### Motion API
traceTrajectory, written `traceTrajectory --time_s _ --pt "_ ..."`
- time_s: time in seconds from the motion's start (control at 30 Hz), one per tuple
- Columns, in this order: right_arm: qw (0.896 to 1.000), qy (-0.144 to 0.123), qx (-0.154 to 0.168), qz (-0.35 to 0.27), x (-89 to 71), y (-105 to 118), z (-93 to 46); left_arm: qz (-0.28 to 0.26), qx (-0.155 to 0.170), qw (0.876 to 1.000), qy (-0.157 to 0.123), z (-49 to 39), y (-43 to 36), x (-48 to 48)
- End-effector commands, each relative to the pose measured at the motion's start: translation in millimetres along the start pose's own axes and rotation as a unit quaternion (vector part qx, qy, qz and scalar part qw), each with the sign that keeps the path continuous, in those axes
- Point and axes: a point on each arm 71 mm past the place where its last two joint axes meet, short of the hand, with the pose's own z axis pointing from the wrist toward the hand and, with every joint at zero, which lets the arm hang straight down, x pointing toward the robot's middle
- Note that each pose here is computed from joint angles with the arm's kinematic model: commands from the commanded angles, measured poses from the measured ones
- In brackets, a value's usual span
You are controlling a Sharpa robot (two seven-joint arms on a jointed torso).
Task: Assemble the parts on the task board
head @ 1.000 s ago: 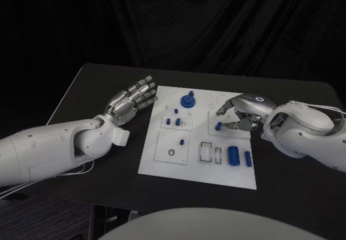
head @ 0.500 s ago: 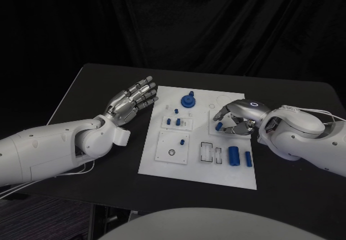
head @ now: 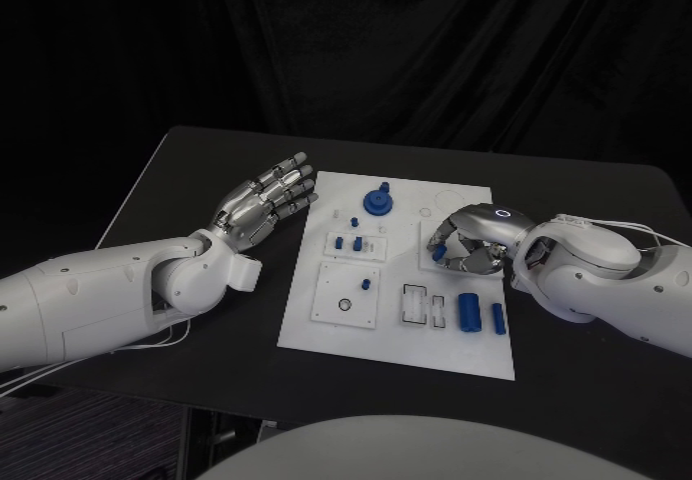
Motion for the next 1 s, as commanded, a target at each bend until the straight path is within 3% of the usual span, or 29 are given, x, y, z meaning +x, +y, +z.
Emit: traceTrajectory --time_s 0.03,0.8,1.0 --pt "1.0 -0.002 -0.005 0.0 0.9 0.3 -0.2 -0.004 0.018 1.0 0.004 -0.3 -1.8 0.7" --pt "0.998 -0.056 -0.01 0.009 -7.5 4.2 -7.2 -0.006 0.013 1.0 0.007 0.8 -0.3 1.3" --pt "0.997 -0.074 -0.011 0.009 -21.1 9.0 -13.0 -0.006 0.013 1.0 0.006 0.1 -0.5 1.3"
